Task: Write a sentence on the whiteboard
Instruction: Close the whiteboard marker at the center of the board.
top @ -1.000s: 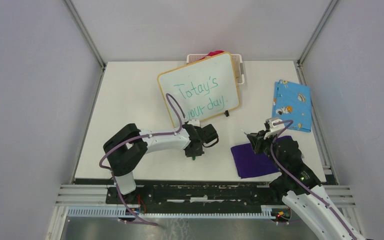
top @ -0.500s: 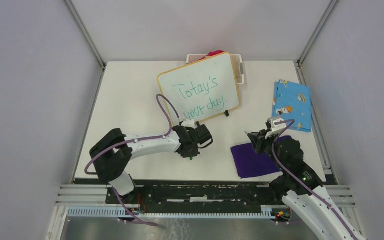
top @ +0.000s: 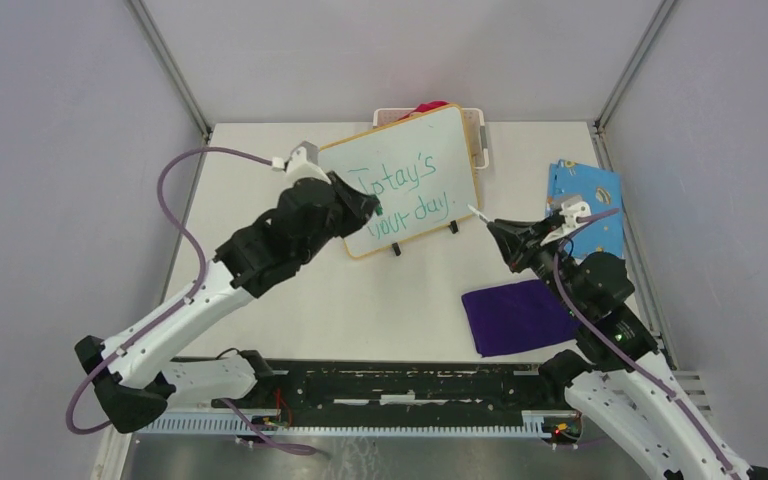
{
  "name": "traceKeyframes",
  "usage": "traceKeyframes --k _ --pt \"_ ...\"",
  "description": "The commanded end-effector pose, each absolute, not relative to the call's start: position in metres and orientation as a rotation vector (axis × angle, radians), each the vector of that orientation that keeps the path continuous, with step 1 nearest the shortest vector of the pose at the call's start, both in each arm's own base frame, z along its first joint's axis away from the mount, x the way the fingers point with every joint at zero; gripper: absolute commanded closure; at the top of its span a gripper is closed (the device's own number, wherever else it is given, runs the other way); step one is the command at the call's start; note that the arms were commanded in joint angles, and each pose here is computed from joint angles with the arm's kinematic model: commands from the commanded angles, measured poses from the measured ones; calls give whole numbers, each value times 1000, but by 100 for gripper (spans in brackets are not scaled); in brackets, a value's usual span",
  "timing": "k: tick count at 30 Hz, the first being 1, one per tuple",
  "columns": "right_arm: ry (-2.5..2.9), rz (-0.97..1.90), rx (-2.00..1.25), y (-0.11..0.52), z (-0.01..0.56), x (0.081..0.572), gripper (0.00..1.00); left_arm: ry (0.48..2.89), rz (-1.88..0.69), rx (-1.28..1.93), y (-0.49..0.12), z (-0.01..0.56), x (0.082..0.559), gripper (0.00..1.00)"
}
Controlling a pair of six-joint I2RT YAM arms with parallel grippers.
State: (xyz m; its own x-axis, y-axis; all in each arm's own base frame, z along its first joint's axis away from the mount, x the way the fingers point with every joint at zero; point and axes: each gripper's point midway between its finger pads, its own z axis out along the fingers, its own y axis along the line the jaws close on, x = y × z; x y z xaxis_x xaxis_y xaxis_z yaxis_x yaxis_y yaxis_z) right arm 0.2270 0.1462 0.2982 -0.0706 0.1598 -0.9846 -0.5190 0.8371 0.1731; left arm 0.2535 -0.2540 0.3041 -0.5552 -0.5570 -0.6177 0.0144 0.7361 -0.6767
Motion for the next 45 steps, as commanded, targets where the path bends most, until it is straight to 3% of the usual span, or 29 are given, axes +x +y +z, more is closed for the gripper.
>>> traceKeyframes --k 1,6,11,25,45 --pt "1247 688 -301 159 402 219 100 1774 -947 -371 -245 398 278 98" --pt "1117 749 -308 172 447 212 100 1598 -1056 -360 -236 458 275 98" --pt "1047 797 -344 199 468 204 100 1490 -1139 -386 -225 481 264 98" --pt "919 887 -349 273 481 157 100 1328 -1294 -477 -196 497 235 98" --pt "951 923 -266 301 487 162 100 1309 -1440 -564 -194 494 224 98"
